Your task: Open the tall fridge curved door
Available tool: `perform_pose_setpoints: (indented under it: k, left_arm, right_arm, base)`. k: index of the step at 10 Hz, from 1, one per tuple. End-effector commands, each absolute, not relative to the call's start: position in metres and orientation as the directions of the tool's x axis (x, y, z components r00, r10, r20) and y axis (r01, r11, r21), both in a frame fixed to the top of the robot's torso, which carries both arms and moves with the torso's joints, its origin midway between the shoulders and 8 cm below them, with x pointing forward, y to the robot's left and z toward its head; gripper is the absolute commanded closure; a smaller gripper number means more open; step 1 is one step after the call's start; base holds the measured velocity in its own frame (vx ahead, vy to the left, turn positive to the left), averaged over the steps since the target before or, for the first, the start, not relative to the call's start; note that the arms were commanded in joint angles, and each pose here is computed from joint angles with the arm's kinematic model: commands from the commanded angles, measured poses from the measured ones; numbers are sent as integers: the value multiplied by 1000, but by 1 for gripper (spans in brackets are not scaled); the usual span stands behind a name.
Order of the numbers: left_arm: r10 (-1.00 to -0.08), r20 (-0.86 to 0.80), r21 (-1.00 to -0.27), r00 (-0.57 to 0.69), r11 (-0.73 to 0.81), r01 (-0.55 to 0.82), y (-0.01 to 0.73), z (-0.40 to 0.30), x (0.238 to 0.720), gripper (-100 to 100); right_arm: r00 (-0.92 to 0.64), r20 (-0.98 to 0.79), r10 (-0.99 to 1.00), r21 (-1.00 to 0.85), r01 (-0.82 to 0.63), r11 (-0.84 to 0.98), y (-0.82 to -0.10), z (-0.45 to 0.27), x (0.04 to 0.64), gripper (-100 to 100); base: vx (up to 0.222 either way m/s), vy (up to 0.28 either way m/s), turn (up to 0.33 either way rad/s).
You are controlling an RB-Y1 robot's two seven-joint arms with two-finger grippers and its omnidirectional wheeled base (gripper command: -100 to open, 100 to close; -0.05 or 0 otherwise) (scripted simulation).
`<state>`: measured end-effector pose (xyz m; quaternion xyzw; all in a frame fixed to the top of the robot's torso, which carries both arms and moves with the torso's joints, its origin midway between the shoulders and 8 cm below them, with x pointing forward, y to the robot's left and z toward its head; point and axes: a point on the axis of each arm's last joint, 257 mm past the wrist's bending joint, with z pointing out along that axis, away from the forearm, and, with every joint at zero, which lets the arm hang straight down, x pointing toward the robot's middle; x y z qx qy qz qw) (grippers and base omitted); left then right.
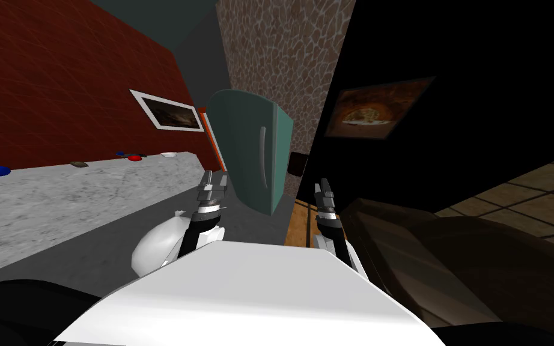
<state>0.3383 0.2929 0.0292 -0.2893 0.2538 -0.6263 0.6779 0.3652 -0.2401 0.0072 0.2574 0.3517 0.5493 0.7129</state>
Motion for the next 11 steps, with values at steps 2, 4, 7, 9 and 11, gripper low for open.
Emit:
perform_pose_setpoints:
  k: [2,4,7,9,11]
  left_arm:
    - [-996,18,-710,87,48,702,293,29,338,0]
    - [-996,18,-710,87,48,703,293,29,338,0]
    - [-996,18,-710,87,48,703,293,29,338,0]
    - [-996,18,-710,87,48,703,293,29,338,0]
    - [-996,-43,-722,78,85,687,290,20,343,-100]
  right_arm:
    - [149,-219,964,753,-602,264,-240,7,365,0]
    - [149,-219,964,753,-602,264,-240,7,365,0]
    - [149,-219,964,753,-603,264,-240,7,365,0]
    - [149,-219,964,753,-603,264,-240,7,365,0]
    - [149,-219,964,754,-602,264,-240,7,365,0]
  base:
    - [0,0,0]
    - [0,0,0]
    - [0,0,0]
    - [0,0,0]
    - [52,-24,22]
